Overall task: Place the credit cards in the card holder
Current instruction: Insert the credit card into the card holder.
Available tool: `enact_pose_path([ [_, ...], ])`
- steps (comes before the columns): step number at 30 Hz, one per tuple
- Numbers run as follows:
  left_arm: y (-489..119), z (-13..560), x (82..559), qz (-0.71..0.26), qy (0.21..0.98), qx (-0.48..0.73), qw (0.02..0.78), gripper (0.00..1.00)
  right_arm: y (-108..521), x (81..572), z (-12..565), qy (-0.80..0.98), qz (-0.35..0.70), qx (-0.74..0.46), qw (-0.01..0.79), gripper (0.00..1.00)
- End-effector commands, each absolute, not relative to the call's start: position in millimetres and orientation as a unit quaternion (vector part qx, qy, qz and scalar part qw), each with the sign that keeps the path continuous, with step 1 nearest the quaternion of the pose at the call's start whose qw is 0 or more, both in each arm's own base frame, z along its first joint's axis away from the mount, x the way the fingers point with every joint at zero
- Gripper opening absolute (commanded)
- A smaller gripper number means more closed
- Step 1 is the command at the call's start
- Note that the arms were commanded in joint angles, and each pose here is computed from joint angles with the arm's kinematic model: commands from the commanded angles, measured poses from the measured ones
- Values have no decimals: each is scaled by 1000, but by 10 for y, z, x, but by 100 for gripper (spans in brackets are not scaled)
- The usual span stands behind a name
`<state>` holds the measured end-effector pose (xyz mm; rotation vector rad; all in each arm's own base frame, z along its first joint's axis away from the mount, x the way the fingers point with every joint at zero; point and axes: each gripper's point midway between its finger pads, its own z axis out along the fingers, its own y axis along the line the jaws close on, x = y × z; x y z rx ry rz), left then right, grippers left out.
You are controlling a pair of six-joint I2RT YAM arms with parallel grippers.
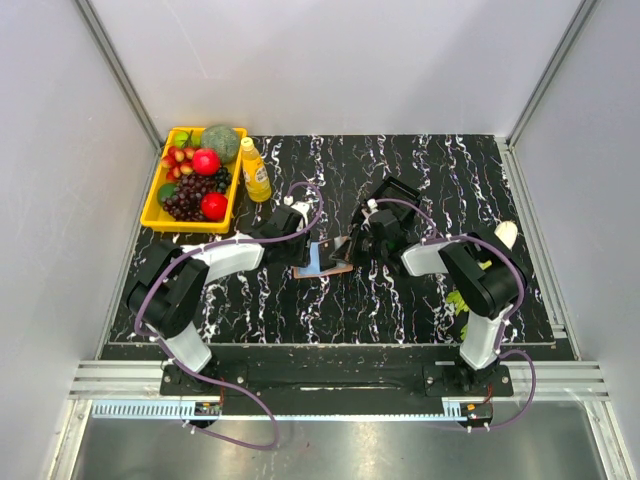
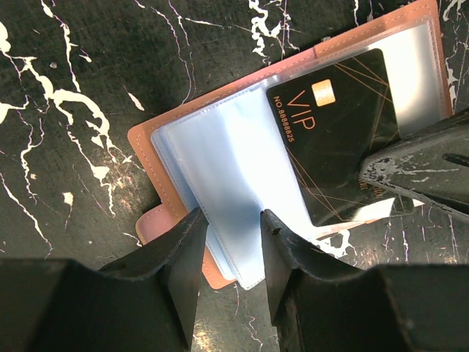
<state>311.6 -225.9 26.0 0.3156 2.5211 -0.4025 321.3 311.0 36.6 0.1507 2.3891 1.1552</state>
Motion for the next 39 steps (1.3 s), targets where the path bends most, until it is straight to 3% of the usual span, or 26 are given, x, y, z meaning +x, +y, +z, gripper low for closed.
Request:
enact_pose_path([
  [1,-2088,141,2980,-117,953,121,253,41,3160,3291,320,870,429,48,238,0],
  [39,-2036,-47,2920,-105,960,113,231,41,3155,3130,225,868,443,53,216,0],
])
